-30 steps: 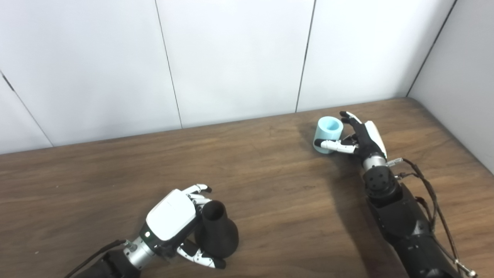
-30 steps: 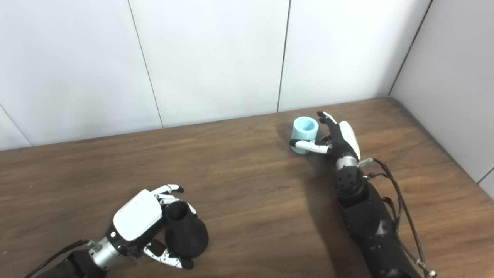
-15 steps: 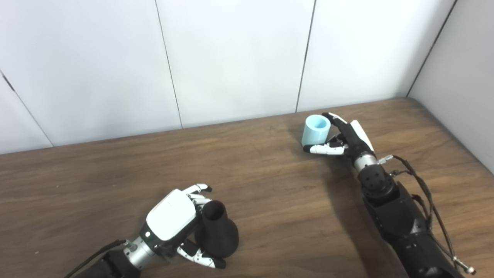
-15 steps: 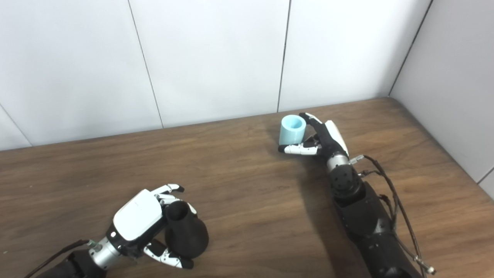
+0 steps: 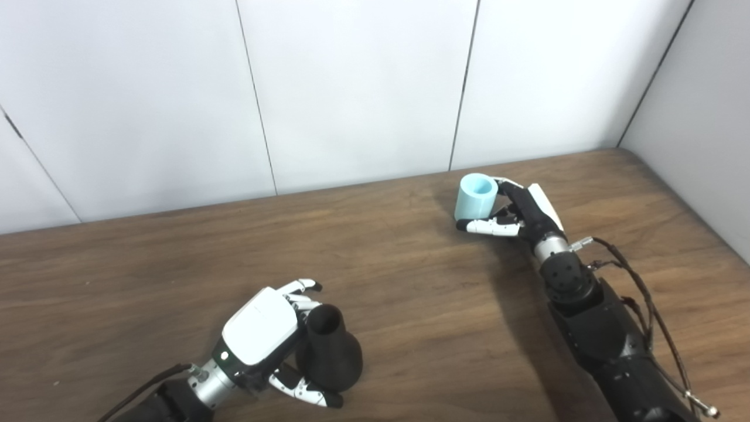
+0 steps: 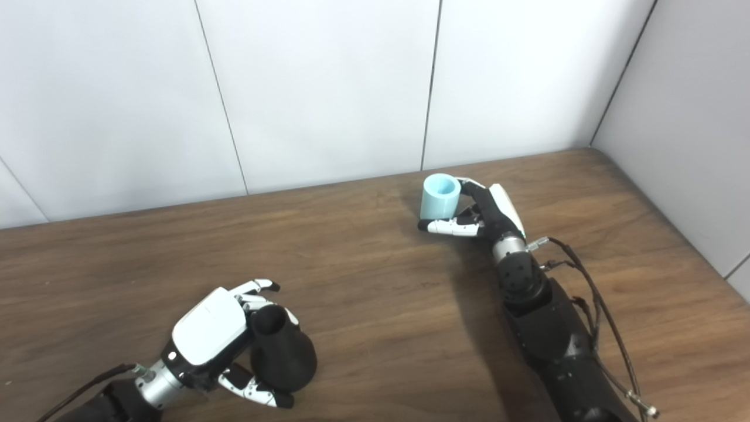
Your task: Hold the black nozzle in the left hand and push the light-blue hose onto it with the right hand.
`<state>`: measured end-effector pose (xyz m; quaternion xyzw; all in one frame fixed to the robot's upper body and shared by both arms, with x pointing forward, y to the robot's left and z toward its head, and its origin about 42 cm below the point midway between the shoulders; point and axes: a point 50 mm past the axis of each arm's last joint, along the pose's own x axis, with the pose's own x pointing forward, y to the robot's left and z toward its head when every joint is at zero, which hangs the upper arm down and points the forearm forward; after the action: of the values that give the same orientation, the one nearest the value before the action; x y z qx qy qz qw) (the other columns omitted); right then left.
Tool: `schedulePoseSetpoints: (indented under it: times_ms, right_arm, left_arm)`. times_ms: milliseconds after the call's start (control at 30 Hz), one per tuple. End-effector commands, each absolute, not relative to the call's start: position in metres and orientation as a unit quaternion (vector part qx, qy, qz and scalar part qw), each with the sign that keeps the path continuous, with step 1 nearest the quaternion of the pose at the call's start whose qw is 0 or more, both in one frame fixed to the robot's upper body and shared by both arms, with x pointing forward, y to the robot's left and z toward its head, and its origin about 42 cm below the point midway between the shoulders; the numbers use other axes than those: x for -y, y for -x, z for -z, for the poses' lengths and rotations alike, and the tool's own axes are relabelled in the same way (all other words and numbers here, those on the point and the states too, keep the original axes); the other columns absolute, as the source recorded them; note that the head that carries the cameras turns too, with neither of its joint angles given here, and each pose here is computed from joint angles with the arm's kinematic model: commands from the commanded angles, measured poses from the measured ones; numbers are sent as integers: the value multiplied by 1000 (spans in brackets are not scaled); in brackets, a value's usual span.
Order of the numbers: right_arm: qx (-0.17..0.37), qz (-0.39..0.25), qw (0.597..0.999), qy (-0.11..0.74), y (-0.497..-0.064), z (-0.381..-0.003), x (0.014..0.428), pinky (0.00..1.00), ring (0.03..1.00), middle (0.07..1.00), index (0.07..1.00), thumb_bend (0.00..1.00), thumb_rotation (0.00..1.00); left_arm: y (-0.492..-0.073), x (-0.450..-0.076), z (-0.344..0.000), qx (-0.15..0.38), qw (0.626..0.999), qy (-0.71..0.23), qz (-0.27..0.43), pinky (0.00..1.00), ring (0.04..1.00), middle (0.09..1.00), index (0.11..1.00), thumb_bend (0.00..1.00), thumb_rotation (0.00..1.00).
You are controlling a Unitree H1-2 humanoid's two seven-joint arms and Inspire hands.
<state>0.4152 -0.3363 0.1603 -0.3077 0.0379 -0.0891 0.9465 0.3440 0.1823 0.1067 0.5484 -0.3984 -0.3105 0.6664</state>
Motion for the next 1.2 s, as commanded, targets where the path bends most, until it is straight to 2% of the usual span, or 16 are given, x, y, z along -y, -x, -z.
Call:
schedulePoseSetpoints:
  times_ms: [0,167,300,500,633,767,967,1167]
  right_arm:
    - [-15,75,948,310,-421,-168,322,681,776,780,747,1000,329]
    - [-6,100,930,353,-422,-166,323,666,755,771,764,1000,347]
    - [3,133,902,412,-420,-169,323,708,771,750,764,1000,374]
    - [8,164,881,443,-418,-171,321,749,810,810,789,1000,372]
    - [8,180,876,447,-418,-171,321,806,863,863,819,1000,384]
    - [10,190,873,449,-418,-171,325,808,872,876,829,1000,423]
    - [4,187,879,439,-418,-173,330,798,878,891,858,1000,412]
    - [2,181,875,449,-419,-175,330,786,855,843,814,1000,463]
  left_arm:
    - [-247,-203,1,269,625,-572,459,771,501,429,522,516,0]
    - [-248,-203,0,267,620,-577,460,769,503,436,517,517,0]
    - [-248,-203,-1,269,622,-575,459,753,497,430,518,517,0]
    - [-249,-203,-3,270,623,-572,460,738,495,427,519,516,0]
    - [-250,-203,-4,269,621,-574,462,733,498,428,523,517,0]
    - [-250,-203,-5,272,622,-573,461,724,501,429,522,517,0]
    - [-250,-202,-6,271,619,-574,462,724,499,426,523,517,0]
    - [-250,-202,-3,268,620,-575,462,732,502,428,522,517,0]
